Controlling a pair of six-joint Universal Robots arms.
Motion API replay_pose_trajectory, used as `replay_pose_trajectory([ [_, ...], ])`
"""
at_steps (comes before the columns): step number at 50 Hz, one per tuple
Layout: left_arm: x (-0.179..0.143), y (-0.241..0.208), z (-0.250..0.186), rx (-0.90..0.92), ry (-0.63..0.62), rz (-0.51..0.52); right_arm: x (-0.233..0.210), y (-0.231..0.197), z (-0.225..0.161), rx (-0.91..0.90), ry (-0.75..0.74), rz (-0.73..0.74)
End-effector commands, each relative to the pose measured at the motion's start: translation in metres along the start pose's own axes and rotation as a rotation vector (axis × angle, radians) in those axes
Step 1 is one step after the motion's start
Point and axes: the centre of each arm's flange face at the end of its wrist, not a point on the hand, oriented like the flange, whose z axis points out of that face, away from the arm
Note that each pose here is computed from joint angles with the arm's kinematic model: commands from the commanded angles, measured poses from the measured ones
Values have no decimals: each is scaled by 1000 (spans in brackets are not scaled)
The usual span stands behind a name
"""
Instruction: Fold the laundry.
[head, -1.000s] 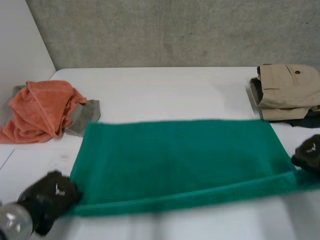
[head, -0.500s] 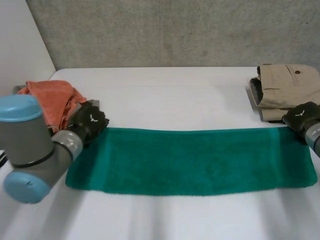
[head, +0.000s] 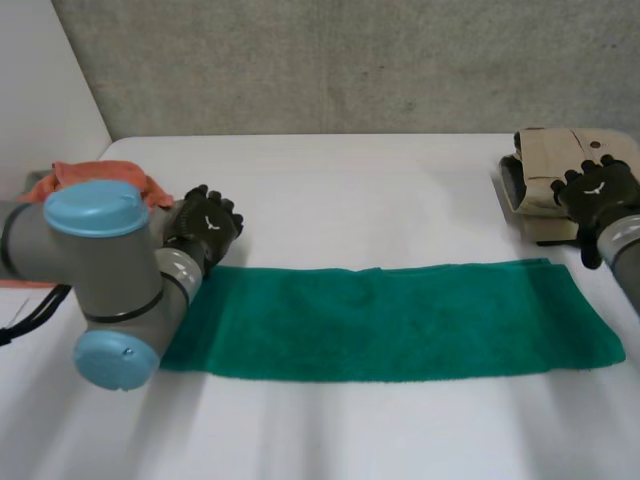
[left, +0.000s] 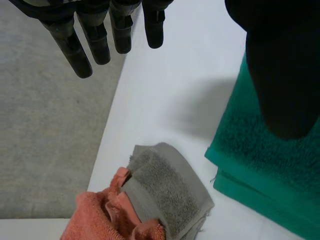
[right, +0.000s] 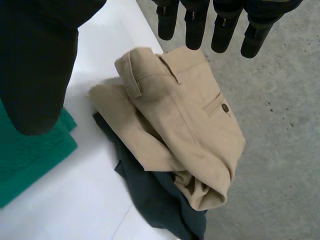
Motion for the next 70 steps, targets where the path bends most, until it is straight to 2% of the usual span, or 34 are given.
replay_pose_trajectory([
  [1, -16, -10, -30, 35, -27, -127, 19, 24, -42, -116, -191, 93],
  [5, -16, -9, -40, 34, -22, -158, 15, 40, -60, -152, -280, 152],
  [8, -14, -8, -43, 30, -15, -160, 15, 55, -63, -161, -294, 170],
  [12, -12, -7, -45, 29, -12, -163, 11, 76, -65, -154, -296, 177],
  [25, -9, -5, -43, 45, -33, -167, -6, 100, -50, -129, -269, 159],
  [34, -10, -6, -44, 49, -37, -169, 19, 121, -40, -155, -161, 154],
  [41, -17, -9, -52, 60, -54, -172, 59, 138, -37, -188, -49, 150],
  [46, -19, -10, -55, 66, -59, -189, 50, 131, -45, -181, -117, 180],
  [54, -19, -13, -55, 76, -58, -252, 23, 99, -60, -77, -283, 329],
  [70, -18, -12, -55, 74, -53, -256, -8, 117, -52, -96, -366, 348],
])
